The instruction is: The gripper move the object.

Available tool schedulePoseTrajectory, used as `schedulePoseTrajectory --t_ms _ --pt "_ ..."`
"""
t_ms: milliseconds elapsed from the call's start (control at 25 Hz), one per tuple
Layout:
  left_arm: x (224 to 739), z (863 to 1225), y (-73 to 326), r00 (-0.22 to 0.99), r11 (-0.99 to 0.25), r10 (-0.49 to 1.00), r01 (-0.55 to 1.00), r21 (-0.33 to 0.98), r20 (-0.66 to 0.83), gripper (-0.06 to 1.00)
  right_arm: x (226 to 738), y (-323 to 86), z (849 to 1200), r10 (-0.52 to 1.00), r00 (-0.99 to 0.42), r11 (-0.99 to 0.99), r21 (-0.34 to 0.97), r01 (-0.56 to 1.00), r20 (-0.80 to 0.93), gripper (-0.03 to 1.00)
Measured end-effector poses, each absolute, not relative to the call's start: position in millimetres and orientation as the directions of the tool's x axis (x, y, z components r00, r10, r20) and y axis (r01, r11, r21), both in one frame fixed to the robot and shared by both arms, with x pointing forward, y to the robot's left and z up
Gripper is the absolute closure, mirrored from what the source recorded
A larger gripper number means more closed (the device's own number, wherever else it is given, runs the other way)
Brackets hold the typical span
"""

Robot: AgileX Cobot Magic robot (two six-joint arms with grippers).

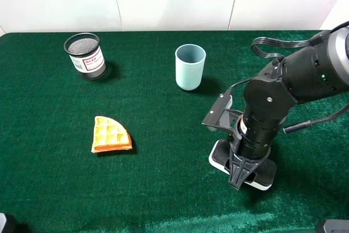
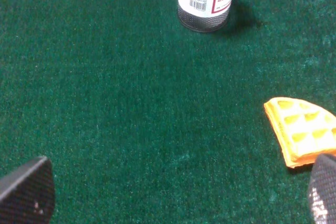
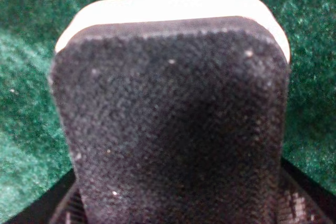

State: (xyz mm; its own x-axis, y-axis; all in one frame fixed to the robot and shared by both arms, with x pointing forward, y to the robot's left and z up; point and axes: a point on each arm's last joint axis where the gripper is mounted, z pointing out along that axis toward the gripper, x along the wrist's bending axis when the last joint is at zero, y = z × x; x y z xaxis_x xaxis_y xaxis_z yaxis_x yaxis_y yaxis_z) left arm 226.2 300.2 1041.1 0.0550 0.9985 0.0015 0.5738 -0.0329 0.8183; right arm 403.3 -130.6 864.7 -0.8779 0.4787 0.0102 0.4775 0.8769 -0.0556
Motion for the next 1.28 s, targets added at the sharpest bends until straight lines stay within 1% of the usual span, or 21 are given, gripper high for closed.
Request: schedulePoseTrajectory --t_ms 520,800,1280 --pt "226 1041 300 0.055 -0.033 0.998 0.574 0.818 0.002 -0.04 416 -118 884 0.478 -0.878 0.875 -0.094 0.475 0.018 0.49" --pt "226 1041 300 0.055 -0.033 0.998 0.574 0.818 0.002 -0.04 420 -113 917 0.503 -0.864 0.864 -0.044 0.502 0.011 0.49" --pt "226 1041 300 0.055 -0.033 0.998 0.574 0.818 0.002 -0.04 420 -103 971 0.618 -0.783 0.785 -0.005 0.619 0.07 0.5"
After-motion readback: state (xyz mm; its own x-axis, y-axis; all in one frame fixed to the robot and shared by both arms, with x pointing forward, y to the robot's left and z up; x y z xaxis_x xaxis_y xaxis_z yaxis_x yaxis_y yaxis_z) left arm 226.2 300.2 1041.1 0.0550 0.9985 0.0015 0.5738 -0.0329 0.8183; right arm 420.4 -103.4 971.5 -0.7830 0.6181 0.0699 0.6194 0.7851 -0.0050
